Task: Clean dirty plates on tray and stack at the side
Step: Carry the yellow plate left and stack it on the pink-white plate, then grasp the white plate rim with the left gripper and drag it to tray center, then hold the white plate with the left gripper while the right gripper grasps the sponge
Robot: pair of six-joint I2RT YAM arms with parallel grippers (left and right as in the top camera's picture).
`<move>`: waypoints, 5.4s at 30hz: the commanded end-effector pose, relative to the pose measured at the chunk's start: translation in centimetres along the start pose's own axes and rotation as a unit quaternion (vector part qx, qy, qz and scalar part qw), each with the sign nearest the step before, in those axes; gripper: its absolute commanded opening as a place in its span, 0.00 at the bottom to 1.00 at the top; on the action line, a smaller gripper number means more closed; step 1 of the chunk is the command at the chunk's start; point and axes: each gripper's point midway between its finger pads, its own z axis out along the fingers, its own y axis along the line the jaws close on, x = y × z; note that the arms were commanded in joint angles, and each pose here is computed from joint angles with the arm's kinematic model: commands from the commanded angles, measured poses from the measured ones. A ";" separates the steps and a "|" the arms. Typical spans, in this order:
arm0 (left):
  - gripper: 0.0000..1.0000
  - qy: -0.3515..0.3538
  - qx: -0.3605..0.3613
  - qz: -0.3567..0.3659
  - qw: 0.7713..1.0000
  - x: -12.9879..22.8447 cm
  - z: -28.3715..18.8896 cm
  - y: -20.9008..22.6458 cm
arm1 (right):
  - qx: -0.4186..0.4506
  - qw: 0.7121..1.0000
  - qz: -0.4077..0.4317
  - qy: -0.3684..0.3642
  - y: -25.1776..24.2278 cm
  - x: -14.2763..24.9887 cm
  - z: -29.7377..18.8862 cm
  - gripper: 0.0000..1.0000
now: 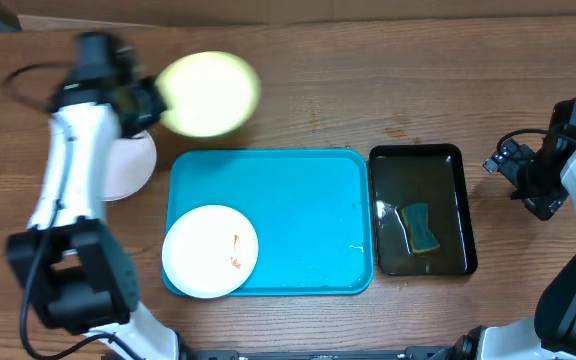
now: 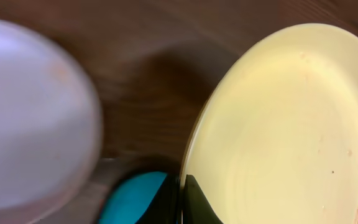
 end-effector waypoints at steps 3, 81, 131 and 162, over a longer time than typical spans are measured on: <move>0.04 0.008 -0.034 -0.122 0.992 -0.6 -0.6 9.6 | -0.011 1.000 0.002 -0.020 0.5 -0.9 -1.1 1.00; 0.42 0.265 0.057 -0.001 0.962 26.1 0.6 6.0 | -0.011 1.000 0.002 -0.020 0.5 -0.9 -1.1 1.00; 0.47 0.106 -0.045 0.216 0.969 23.1 3.3 -1.0 | -0.011 1.000 0.002 -0.020 0.5 -0.9 -1.1 1.00; 0.40 0.144 -0.014 0.210 0.967 24.9 6.7 -1.4 | -0.114 0.965 -0.200 0.127 6.7 10.3 -4.8 0.83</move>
